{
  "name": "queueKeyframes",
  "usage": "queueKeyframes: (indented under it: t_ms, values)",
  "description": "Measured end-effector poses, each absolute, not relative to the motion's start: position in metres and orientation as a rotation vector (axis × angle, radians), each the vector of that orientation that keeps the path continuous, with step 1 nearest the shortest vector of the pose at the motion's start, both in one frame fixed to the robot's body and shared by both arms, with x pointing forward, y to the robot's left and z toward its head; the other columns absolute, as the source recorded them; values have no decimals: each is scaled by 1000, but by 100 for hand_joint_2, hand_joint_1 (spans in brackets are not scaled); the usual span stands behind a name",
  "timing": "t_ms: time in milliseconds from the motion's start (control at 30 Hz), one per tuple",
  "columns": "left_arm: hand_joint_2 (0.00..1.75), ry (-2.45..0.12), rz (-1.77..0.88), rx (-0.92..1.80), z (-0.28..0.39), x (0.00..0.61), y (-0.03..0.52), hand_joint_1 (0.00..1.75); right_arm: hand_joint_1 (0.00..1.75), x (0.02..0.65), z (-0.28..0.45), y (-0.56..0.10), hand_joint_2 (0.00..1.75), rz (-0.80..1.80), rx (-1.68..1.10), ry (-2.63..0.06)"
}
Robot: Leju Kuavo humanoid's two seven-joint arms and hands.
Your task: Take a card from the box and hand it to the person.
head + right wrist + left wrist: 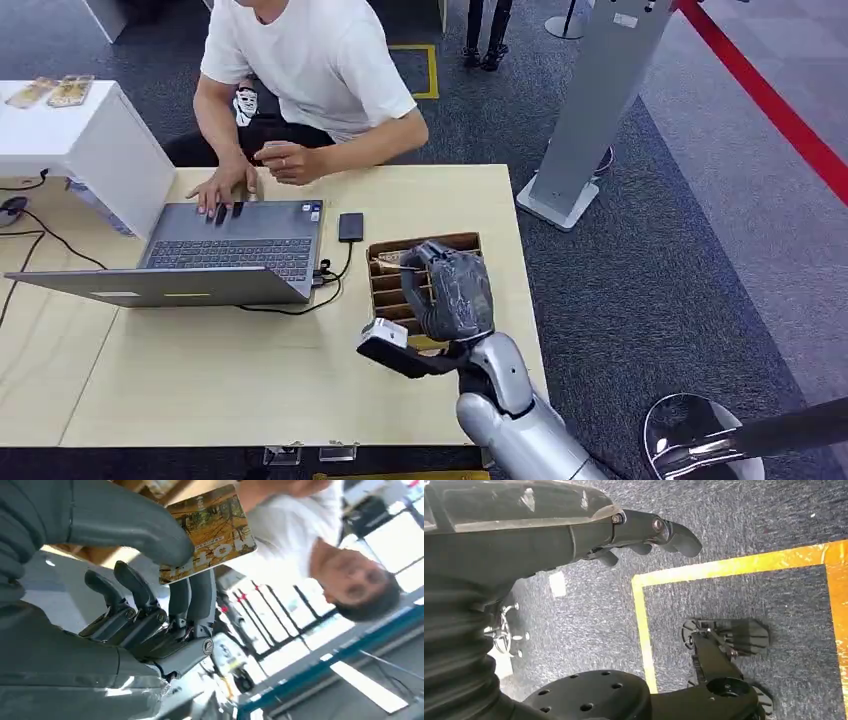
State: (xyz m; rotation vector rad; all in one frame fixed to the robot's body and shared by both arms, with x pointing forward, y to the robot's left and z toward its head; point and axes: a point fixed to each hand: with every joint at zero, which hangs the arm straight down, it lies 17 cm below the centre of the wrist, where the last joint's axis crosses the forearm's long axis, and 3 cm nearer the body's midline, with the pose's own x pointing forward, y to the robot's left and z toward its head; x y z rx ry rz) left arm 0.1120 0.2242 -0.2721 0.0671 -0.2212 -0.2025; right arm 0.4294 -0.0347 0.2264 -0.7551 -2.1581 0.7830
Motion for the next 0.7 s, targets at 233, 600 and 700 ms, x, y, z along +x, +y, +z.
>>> queueKeyframes:
  t_ms: [233,600,700]
  values:
    - [175,-221,-202,67,-272,111,224,0,159,424,244,-42,175,714,-754,-2196]
    - [175,-221,-202,67,-272,111,224,0,159,418,258,-48,175,678,-757,-2240]
    - [175,-225,-201,68,-272,112,224,0,159,416,263,-48,175,661,-752,-2261]
